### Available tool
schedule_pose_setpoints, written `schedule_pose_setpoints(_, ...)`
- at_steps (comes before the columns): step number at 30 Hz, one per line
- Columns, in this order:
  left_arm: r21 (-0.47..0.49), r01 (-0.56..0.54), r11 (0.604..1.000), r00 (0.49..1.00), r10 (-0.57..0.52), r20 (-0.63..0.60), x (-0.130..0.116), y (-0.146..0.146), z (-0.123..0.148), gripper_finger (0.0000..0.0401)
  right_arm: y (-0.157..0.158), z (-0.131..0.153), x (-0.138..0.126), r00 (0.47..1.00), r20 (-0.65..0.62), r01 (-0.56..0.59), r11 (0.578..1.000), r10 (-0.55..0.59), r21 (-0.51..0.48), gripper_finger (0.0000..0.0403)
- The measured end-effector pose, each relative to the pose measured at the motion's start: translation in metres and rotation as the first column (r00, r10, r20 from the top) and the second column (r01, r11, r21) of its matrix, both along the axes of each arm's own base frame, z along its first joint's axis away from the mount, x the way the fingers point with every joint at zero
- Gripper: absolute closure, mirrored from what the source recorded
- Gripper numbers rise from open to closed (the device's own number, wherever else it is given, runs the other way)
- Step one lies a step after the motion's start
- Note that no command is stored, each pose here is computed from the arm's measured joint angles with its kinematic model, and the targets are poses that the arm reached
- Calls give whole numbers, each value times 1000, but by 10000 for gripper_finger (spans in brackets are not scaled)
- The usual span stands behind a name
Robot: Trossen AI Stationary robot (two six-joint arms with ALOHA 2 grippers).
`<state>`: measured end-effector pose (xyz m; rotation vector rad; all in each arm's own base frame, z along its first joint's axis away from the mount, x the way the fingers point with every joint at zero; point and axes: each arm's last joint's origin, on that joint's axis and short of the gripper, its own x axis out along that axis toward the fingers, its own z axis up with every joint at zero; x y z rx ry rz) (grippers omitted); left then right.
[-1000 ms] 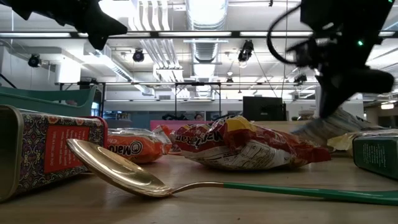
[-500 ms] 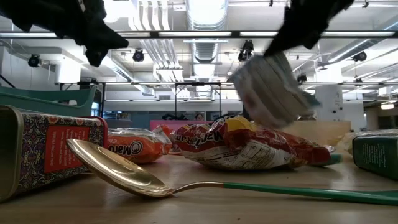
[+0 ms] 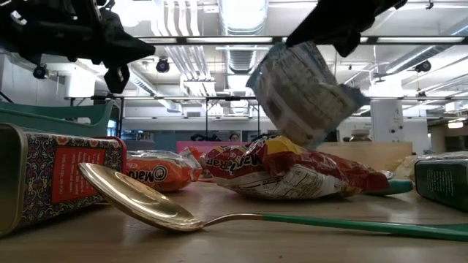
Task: Pick & Place Food Item
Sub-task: Put the bottom blue noodle pack into the green bin
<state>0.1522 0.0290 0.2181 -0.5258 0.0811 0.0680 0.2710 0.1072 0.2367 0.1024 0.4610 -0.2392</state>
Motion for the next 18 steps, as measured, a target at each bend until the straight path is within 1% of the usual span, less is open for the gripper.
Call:
schedule_pose_setpoints(3, 3, 2, 1000, 1000, -2, 12, 0, 0, 1, 388, 0, -1, 4, 1000, 11, -28, 999, 28, 22, 395)
schedule_pose_setpoints(10, 11, 39, 999, 998, -40, 46, 3, -6, 4, 388, 0, 1, 7, 999, 42, -28, 999, 27, 33, 395)
schedule_pose_setpoints(14, 17, 62, 998, 995, -63, 72, 9, -9, 4, 388, 1, 6, 9, 995, 88, -44, 999, 42, 23, 395)
schedule_pose_setpoints(18, 18, 76, 997, 994, -77, 77, 18, -10, 1, 388, 1, 7, 9, 994, 100, -46, 999, 43, 26, 395)
